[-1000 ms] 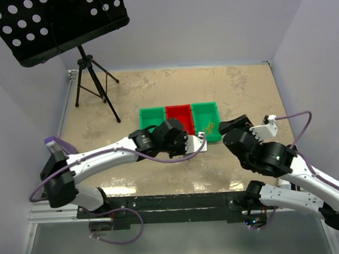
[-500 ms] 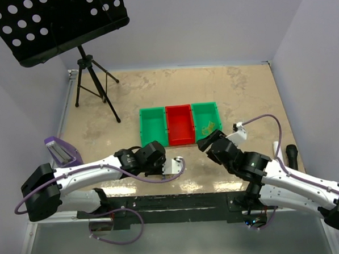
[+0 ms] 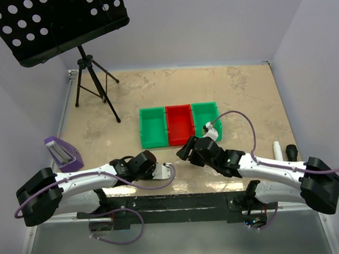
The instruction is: Untangle the cables
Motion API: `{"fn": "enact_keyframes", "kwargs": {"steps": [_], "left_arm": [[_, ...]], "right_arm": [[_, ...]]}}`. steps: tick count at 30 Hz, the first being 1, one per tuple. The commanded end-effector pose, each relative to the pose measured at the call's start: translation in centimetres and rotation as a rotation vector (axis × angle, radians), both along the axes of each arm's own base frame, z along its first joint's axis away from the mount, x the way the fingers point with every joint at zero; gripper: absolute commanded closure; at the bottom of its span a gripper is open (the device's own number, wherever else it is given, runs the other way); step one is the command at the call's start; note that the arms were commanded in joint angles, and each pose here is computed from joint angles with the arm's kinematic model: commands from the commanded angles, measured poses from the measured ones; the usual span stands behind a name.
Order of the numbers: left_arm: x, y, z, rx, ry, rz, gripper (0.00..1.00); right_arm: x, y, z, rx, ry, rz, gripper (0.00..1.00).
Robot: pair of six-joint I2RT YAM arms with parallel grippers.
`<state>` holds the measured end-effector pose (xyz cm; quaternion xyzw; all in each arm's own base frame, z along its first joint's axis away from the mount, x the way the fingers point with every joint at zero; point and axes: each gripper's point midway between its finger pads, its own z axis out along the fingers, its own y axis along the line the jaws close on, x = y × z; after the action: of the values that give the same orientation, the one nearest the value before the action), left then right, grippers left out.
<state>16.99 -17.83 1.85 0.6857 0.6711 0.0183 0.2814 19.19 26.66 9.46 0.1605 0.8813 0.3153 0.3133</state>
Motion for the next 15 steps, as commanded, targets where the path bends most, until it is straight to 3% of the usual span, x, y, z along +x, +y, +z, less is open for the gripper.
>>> {"fn": "enact_keyframes", "kwargs": {"steps": [1, 15], "left_arm": [[1.4, 0.1, 0.6, -0.018, -0.084, 0.015, 1.00], [1.8, -1.7, 2.8, -0.127, -0.041, 0.095, 1.00]], "right_arm": [[-0.6, 2.8, 1.5, 0.097, -0.048, 0.138, 0.36], [-3.7, 4.3, 0.5, 0.133, -0.062, 0.381, 0.38]]}}
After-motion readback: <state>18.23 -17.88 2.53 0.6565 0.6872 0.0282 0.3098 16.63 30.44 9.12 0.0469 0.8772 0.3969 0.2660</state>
